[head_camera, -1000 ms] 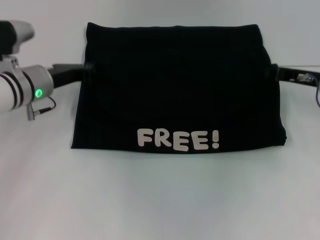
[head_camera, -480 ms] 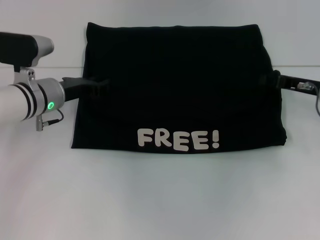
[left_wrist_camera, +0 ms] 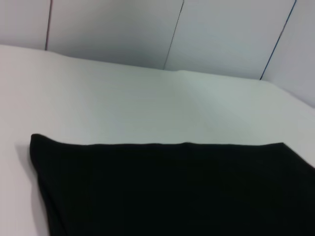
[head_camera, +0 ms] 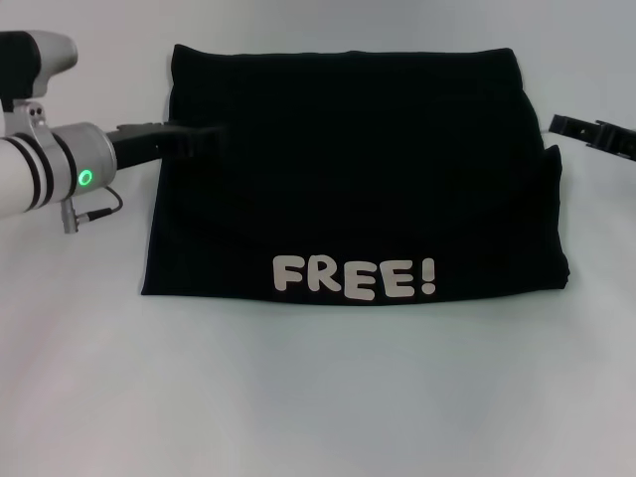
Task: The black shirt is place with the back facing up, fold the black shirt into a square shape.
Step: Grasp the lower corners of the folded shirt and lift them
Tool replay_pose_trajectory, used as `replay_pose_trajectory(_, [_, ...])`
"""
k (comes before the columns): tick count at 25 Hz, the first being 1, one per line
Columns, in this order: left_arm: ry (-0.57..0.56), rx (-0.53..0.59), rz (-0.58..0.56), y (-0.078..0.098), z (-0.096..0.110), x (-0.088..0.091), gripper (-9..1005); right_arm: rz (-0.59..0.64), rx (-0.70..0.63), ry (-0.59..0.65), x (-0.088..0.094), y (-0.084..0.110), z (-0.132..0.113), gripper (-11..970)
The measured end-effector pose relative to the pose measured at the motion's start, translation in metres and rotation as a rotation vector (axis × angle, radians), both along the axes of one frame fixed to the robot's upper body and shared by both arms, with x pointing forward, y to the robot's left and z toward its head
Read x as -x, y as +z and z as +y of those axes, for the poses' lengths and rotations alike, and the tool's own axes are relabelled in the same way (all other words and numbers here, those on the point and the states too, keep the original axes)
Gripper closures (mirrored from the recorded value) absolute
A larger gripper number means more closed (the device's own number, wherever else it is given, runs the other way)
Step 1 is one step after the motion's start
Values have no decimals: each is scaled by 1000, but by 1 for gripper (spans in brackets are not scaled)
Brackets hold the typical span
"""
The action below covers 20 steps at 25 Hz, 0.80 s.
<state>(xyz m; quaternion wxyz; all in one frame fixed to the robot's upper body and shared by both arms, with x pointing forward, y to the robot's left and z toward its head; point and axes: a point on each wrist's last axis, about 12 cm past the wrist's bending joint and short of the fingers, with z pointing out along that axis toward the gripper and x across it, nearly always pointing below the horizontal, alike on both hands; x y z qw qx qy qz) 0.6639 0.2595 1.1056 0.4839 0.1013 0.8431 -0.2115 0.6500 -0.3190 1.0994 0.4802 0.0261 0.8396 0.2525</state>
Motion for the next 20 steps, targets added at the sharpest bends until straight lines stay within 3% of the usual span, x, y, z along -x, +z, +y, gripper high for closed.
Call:
replay_pose_trajectory(3, [-10,20,-6,6,1,0,256,-8,-7,-2,2,5,-8,291])
replay_pose_trajectory(10, [-151,156,4,20,33,39,236,11,-94,109,30,9,-32,300])
replay_pose_trajectory(15, [-213,185,47,7,54,77,238,43,-143,156,55,1,-45,303])
replay_pose_trajectory(20, [-212,129,95,-13,55,91,242,56,-156,143,61,-4,-47,306])
